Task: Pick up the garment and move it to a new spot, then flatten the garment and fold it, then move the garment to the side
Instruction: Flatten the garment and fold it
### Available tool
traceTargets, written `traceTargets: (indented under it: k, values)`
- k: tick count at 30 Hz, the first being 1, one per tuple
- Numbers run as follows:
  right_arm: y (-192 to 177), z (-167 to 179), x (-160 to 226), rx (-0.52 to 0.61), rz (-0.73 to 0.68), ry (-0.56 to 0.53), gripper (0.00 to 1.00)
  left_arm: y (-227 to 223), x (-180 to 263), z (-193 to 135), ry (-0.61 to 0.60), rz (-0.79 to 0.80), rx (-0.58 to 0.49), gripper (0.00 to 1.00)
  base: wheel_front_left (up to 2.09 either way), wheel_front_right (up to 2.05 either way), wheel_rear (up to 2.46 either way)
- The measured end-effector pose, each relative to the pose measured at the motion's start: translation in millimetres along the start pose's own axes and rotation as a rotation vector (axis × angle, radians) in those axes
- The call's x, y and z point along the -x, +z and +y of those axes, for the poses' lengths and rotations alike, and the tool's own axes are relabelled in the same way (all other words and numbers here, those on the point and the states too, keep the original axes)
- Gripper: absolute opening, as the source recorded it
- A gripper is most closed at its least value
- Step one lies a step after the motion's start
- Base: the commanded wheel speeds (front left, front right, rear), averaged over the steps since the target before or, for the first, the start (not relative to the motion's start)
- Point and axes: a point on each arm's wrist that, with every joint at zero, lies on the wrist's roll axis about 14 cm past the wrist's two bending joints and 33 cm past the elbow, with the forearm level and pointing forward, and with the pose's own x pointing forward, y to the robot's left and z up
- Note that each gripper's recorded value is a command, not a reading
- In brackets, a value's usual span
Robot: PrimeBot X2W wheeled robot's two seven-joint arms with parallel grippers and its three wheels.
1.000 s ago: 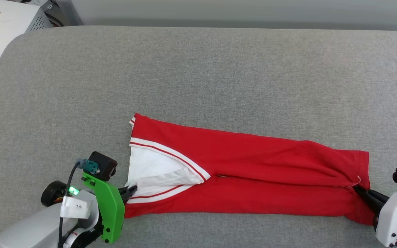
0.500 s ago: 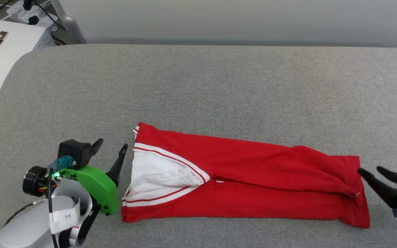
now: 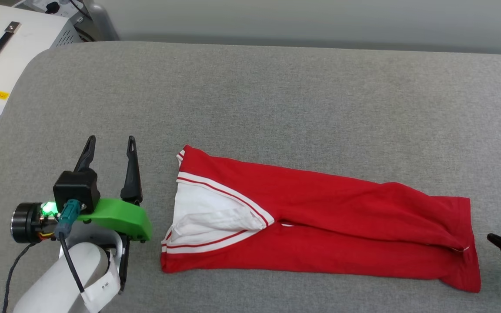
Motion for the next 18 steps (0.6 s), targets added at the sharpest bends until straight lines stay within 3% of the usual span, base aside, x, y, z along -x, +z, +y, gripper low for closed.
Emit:
traceTargets:
  k: [7,18]
  values:
    - [-24.9,22.1,-37.3,-0.036,0.101,0.049,1.00,-4.3,13.6,9.0,0.072,-0.036,0.001,1.00,0.00,0.00,0.00]
    - [-35.4,46.7,-67.9,-0.027,0.164,0.103,1.00,-22.2,27.2,-8.5,0.051,-0.018,0.024,1.00,0.00,0.00,0.00]
